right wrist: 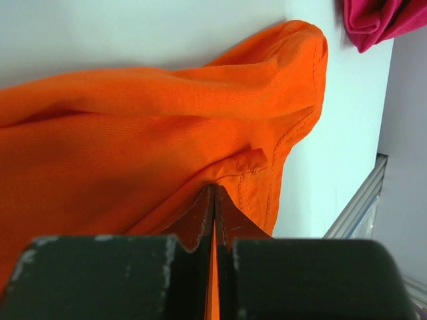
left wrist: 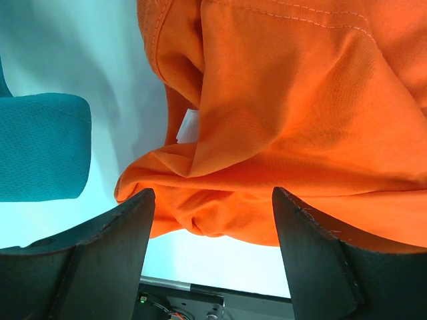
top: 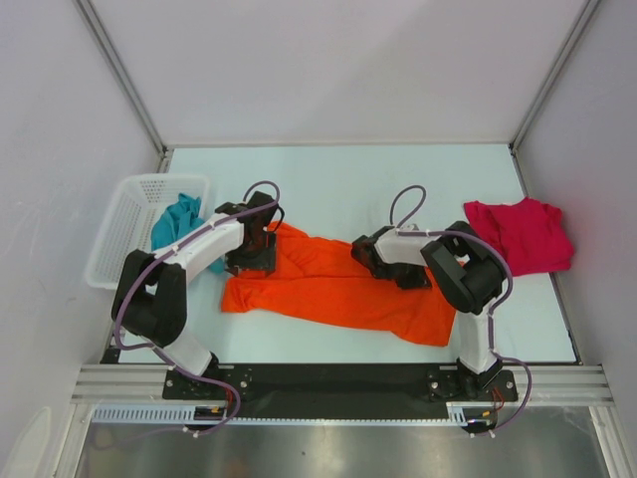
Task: Fold and stack the t-shirts
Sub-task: Fold the flattened tshirt in 1/3 of the way
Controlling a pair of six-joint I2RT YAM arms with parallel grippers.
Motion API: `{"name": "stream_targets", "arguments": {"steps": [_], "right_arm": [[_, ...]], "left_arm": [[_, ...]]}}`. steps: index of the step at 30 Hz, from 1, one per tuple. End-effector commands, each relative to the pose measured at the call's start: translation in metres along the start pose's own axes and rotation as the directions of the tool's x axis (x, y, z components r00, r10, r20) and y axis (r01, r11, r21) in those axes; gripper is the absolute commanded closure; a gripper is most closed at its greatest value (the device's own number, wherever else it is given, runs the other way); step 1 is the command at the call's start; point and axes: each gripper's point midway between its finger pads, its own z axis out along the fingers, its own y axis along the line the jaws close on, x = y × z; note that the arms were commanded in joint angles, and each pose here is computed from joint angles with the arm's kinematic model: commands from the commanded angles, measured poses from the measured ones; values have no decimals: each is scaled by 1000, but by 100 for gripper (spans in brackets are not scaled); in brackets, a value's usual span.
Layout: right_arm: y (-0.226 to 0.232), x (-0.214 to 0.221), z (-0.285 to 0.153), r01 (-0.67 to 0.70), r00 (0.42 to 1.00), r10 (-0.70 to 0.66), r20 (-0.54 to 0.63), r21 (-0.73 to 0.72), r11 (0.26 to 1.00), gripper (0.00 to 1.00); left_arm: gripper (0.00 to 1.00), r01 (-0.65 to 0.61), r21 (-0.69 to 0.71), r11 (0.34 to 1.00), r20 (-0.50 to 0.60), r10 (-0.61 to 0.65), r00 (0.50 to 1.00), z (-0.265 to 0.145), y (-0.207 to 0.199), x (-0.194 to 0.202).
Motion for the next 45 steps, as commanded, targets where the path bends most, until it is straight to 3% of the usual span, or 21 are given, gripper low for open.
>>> {"name": "stream_targets", "arguments": {"steps": [1, 9, 13, 15, 16, 19, 27, 45], "right_arm": [[-5, 1, -2, -72, 997, 73, 1, -42, 996, 100], [-40, 2, -20, -186, 981, 188, 47, -55, 981, 100], [-57, 18, -27, -195, 981, 196, 15, -38, 980, 100], [-63, 27, -28, -194, 981, 194, -17, -5, 981, 90], [-64, 31, -27, -185, 982, 185, -26, 12, 983, 73], [-64, 42, -36, -147, 989, 148, -30, 29, 989, 57], [-40, 81, -51, -168, 979, 153, -134, -108, 980, 59], [-35, 122, -51, -113, 981, 99, -165, -75, 991, 59]], "left_arm": [[24, -7, 15, 1000, 28, 7, 1000, -4, -2, -5], [24, -14, 24, 1000, 29, 13, 999, -2, -3, -3], [24, -17, 31, 999, 27, 16, 999, -1, -3, -1], [24, -19, 37, 999, 30, 18, 999, -1, -4, 0], [24, -20, 40, 999, 32, 19, 999, -1, -4, -1], [24, -22, 46, 999, 36, 21, 999, -3, -4, -1], [24, -31, 60, 998, 42, 29, 999, -7, -3, 4], [24, -43, 70, 997, 64, 38, 997, -17, 2, 9]]}}
